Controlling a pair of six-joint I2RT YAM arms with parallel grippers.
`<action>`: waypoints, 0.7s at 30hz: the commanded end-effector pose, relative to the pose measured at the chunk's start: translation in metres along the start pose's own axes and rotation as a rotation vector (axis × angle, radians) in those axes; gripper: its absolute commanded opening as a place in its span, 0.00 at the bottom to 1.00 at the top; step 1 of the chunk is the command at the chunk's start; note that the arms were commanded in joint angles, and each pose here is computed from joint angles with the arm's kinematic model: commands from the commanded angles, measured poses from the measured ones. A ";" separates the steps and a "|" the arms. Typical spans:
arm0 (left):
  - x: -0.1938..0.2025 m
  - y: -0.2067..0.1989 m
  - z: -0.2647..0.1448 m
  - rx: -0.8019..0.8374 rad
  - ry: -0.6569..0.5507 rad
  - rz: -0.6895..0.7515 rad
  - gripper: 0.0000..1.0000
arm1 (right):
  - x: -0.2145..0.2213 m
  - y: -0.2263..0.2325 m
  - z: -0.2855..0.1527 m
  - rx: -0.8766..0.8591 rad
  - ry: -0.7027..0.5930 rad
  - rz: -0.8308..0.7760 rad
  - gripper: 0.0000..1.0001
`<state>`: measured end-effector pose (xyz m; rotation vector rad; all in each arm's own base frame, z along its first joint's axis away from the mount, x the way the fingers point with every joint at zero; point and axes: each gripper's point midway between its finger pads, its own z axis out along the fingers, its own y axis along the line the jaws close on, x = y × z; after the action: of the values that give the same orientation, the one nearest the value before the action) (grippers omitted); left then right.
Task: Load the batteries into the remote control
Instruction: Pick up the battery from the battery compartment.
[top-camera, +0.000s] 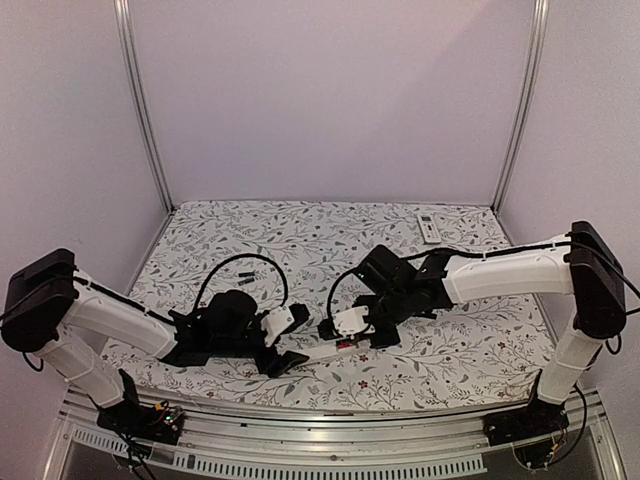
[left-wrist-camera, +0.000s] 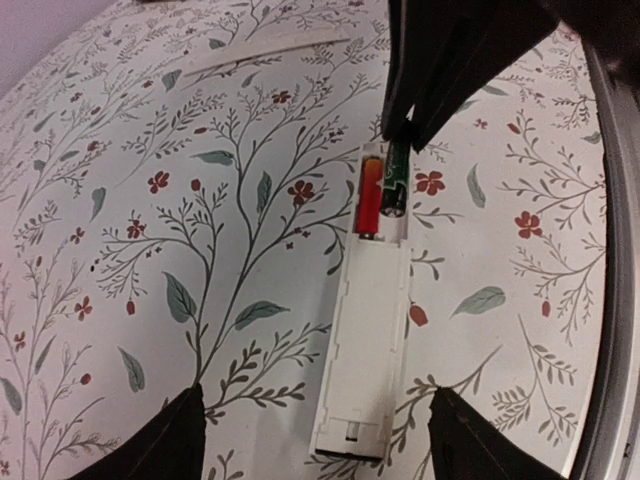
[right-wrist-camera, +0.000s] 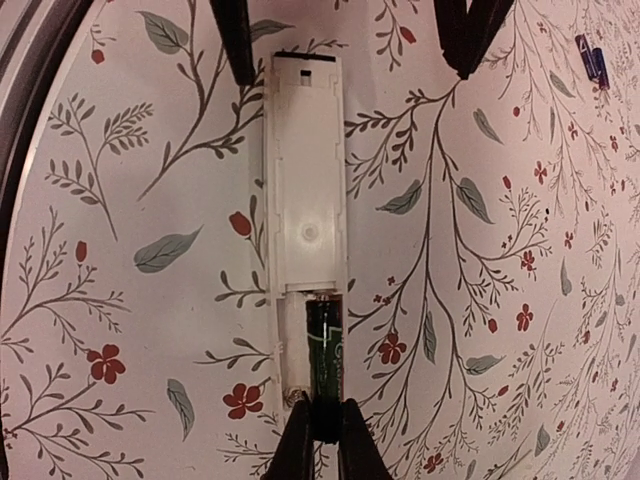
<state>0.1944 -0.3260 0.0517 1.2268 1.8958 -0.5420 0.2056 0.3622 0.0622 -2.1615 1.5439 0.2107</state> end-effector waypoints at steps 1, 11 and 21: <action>-0.031 -0.003 -0.007 0.030 -0.120 0.003 0.76 | -0.016 -0.008 -0.017 0.030 -0.083 0.031 0.00; -0.083 -0.017 -0.048 0.074 -0.443 0.106 0.70 | -0.056 -0.021 -0.062 0.082 -0.364 0.082 0.00; -0.104 -0.019 -0.037 0.085 -0.453 0.171 0.56 | -0.061 -0.023 -0.067 0.101 -0.398 0.069 0.00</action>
<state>0.1864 -0.3548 0.1469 1.1540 1.4544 -0.7337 0.1982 0.3874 0.1418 -1.8793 1.3964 0.5039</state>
